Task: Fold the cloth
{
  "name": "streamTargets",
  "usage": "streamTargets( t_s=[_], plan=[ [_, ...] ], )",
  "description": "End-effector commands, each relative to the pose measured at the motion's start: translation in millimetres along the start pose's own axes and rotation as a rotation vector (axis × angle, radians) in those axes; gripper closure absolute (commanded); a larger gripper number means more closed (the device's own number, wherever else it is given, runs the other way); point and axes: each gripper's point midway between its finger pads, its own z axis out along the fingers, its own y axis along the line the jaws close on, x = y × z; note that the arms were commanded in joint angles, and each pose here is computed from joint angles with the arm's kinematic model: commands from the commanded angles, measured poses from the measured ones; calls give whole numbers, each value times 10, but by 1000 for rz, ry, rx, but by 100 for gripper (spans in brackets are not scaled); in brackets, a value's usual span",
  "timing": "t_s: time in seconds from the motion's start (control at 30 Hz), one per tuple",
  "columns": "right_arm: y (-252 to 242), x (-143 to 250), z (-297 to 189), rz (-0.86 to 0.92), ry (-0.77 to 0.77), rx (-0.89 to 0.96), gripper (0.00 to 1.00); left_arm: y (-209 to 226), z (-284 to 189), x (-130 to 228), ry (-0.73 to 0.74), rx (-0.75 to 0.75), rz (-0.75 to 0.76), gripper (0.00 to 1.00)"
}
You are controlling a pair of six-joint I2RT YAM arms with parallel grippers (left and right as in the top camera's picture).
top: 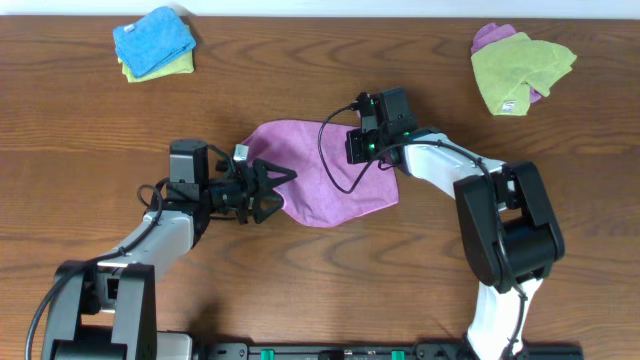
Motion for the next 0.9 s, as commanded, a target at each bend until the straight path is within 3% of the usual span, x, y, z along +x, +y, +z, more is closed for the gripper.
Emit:
streamTargets(
  t_s=[0.0,0.1,0.27,0.43,0.6,0.73,0.87],
  plan=[
    [-27,29,20,17,12,22,98,1,8,89,60,15,-109,36],
    [-33,51,19,20,21,24,99,-14,3,90,63,21,-75,32],
    [-41,88,18,24,36,27,99,-27,5,39,32,27,268,40],
    [-50,132,15,29,54,32,98,242,-3,-86,-42,-93,389,43],
    [-60,174,12,34,71,36,98,830,-134,-179,-104,-373,407,45],
    [-60,188,12,36,76,37,99,1425,-496,-266,-196,-724,314,48],
    [-68,237,4,41,98,41,98,1465,-548,-308,-226,-761,304,50]
  ],
)
